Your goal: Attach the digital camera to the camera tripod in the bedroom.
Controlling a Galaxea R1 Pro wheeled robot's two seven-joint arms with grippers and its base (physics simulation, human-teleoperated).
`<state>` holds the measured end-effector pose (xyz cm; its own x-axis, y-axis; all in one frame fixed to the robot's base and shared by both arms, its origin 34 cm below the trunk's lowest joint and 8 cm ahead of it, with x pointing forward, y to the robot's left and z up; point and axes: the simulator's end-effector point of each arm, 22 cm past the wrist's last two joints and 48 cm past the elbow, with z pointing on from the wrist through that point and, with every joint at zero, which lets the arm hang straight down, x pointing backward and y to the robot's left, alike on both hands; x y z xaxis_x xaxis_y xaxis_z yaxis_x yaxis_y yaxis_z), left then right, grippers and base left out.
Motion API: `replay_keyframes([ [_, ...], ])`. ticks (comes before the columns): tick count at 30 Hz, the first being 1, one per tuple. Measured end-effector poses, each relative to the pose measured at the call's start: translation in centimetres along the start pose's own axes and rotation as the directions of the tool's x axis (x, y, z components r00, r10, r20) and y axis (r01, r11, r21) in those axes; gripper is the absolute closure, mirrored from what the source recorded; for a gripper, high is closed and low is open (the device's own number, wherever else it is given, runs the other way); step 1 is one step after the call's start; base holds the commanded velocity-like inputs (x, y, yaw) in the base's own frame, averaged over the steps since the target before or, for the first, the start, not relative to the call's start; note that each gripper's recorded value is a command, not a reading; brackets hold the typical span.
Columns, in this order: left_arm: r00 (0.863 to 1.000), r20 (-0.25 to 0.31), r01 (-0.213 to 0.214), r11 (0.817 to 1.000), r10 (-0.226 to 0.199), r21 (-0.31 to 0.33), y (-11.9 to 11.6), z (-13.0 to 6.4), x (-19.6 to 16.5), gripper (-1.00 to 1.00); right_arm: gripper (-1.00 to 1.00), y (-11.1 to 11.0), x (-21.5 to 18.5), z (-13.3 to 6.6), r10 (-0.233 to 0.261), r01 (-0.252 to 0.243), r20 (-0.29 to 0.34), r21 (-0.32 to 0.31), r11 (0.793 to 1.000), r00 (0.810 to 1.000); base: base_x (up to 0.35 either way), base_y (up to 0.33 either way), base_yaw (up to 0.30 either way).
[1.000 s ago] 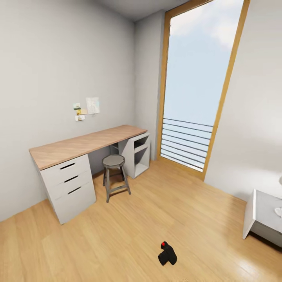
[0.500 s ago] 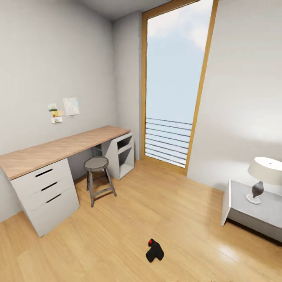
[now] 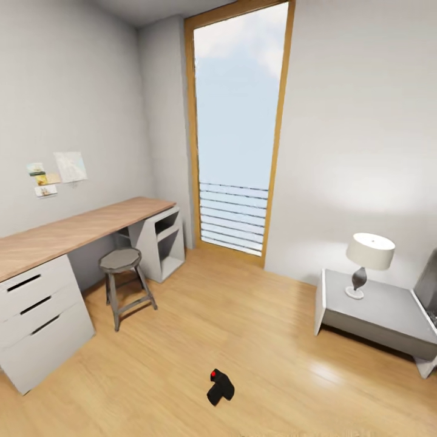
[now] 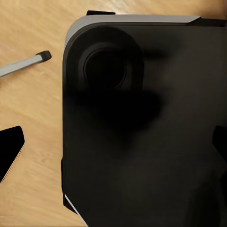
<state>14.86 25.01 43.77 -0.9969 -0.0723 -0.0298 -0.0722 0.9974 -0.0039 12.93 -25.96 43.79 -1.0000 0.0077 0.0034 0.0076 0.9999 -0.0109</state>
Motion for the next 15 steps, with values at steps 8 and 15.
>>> replay_keyframes([
  [8,1.0,0.0,0.0,1.0,0.0,0.0,0.0,0.0,0.02,-1.0,-1.0,0.0,0.0,0.0,-0.001,0.001,0.0,0.0,1.0,1.0,0.0,0.0,-0.15],
  [15,1.0,0.001,0.0,1.0,0.0,0.0,0.0,0.0,-0.02,-1.0,-1.0,0.0,0.0,0.0,-0.002,0.002,0.0,0.0,1.0,1.0,0.0,0.0,-0.027],
])
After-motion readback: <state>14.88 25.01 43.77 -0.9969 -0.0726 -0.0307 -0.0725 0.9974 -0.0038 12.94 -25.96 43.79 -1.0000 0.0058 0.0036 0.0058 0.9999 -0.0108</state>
